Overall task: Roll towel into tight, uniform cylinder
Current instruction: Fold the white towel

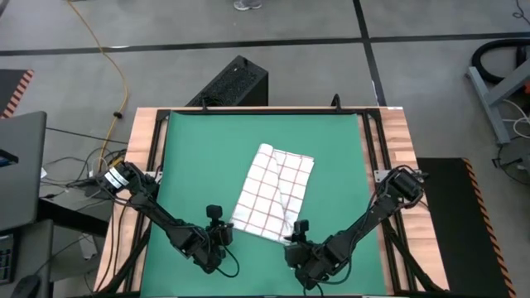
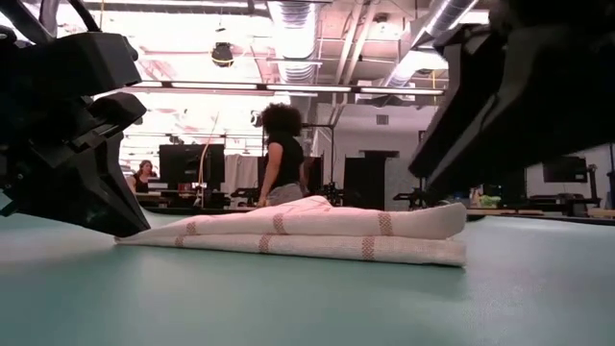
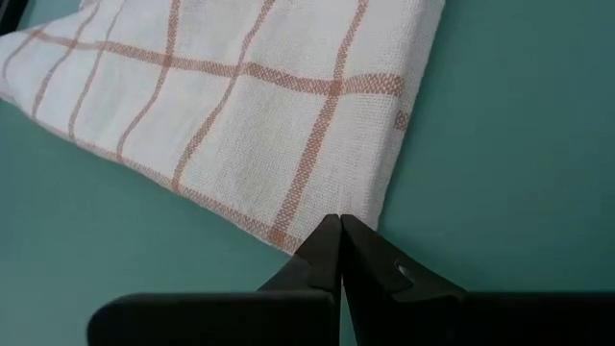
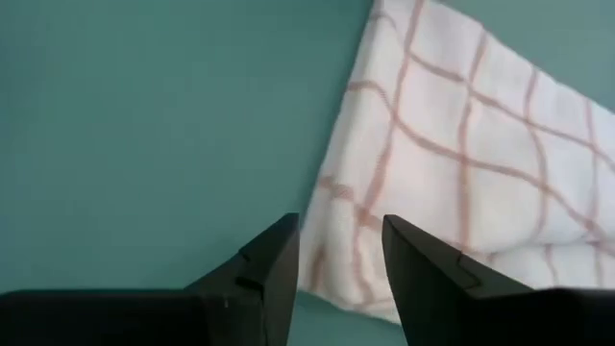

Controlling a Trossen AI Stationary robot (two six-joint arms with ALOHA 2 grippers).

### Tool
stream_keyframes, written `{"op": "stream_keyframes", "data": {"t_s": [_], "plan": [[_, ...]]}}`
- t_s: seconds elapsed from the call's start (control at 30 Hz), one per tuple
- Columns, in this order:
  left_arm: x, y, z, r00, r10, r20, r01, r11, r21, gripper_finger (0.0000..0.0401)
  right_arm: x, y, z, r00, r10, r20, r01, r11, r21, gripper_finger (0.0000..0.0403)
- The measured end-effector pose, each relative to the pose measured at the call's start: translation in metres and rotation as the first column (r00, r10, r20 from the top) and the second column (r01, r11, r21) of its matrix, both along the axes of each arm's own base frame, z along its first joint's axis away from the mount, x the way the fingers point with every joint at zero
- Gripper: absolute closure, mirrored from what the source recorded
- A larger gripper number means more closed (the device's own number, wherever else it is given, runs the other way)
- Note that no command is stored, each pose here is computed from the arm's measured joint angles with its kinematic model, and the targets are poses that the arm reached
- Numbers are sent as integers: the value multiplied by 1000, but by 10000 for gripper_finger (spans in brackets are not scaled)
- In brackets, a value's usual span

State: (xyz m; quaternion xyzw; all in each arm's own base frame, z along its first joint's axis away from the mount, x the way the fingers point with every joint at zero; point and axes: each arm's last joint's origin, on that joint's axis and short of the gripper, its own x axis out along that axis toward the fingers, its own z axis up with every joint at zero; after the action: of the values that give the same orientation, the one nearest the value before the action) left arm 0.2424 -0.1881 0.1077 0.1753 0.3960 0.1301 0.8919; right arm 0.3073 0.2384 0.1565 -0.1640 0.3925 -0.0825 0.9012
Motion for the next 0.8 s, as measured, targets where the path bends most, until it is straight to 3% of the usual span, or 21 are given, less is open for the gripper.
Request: {"op": "stream_keyframes", "data": {"t_s": [0.23,0.57,0.8], "plan": [[0,0,0,1000,0,3,0,1000,-3,401,7,0,-17,1000,20,-22,-21,999,-43,205],[1,1,0,1000,3,3,-3,1000,1,401,7,-1,-19,999,14,-43,-14,1000,-14,195],[5,3,1,1000,22,17,-21,999,-26,401,8,1,-45,996,1,-89,-7,998,-59,195]]}}
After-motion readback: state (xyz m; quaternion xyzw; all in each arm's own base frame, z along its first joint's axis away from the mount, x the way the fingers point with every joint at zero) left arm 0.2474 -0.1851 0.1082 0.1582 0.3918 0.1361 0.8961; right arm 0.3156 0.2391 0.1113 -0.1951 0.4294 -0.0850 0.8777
